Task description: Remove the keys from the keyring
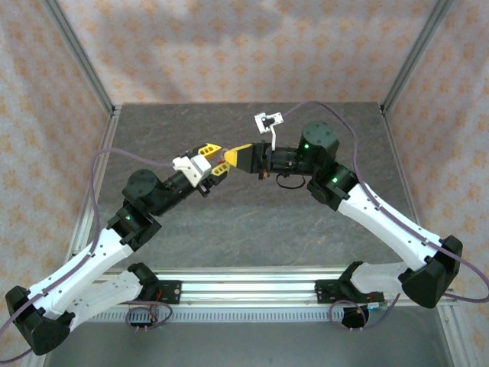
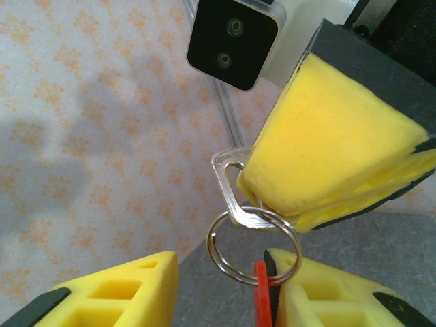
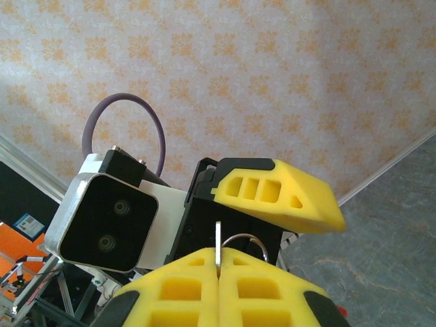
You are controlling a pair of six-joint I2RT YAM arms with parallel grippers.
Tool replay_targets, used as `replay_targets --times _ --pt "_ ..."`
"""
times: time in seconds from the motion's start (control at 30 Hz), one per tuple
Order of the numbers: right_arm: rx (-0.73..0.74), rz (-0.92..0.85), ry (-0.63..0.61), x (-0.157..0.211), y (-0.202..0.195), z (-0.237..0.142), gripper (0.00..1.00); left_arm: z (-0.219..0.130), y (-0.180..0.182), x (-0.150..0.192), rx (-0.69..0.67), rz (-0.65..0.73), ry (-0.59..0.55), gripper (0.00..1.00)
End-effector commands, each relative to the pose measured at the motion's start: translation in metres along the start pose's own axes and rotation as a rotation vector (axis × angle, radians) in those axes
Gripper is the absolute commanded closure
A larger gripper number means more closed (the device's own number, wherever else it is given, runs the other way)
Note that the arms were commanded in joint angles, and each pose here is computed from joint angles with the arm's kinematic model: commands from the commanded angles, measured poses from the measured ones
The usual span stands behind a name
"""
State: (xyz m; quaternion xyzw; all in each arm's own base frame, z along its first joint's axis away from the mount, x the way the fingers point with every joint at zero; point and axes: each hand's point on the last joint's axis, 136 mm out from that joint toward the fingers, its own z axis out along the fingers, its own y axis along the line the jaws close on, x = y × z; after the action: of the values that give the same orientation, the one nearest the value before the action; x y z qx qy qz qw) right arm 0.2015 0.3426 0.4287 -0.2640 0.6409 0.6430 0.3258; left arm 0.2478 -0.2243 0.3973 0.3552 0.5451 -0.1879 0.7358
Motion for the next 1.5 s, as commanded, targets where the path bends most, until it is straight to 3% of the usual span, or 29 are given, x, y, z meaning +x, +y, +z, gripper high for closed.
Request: replay_targets --times 0.0,0.07,0.9,1.27,1.47 --pt "-0.050 -0.045 -0.034 -0.009 0.018 -0.006 1.00 -0.002 0.004 -0.023 -0.016 0.022 -0.071 0.63" --pt "-0.051 -0.044 -0.037 -0.010 0.018 -0.006 1.00 -0.002 0.003 -0.022 -0.011 0.023 -0.066 0.67" --pt "-0.054 -0.037 -0.041 -0.010 0.018 -0.007 1.00 -0.009 0.008 -0.034 -0.041 0.029 -0.110 0.71" --pt "-0.055 -0.045 -0.052 -0.012 0.021 -0.009 1.00 -0.010 0.006 -0.034 -0.031 0.023 -0.103 0.83" --pt "-0.054 -0.046 -0.054 -0.013 0.020 -0.009 1.00 -0.009 0.005 -0.033 -0.023 0.018 -0.099 0.98"
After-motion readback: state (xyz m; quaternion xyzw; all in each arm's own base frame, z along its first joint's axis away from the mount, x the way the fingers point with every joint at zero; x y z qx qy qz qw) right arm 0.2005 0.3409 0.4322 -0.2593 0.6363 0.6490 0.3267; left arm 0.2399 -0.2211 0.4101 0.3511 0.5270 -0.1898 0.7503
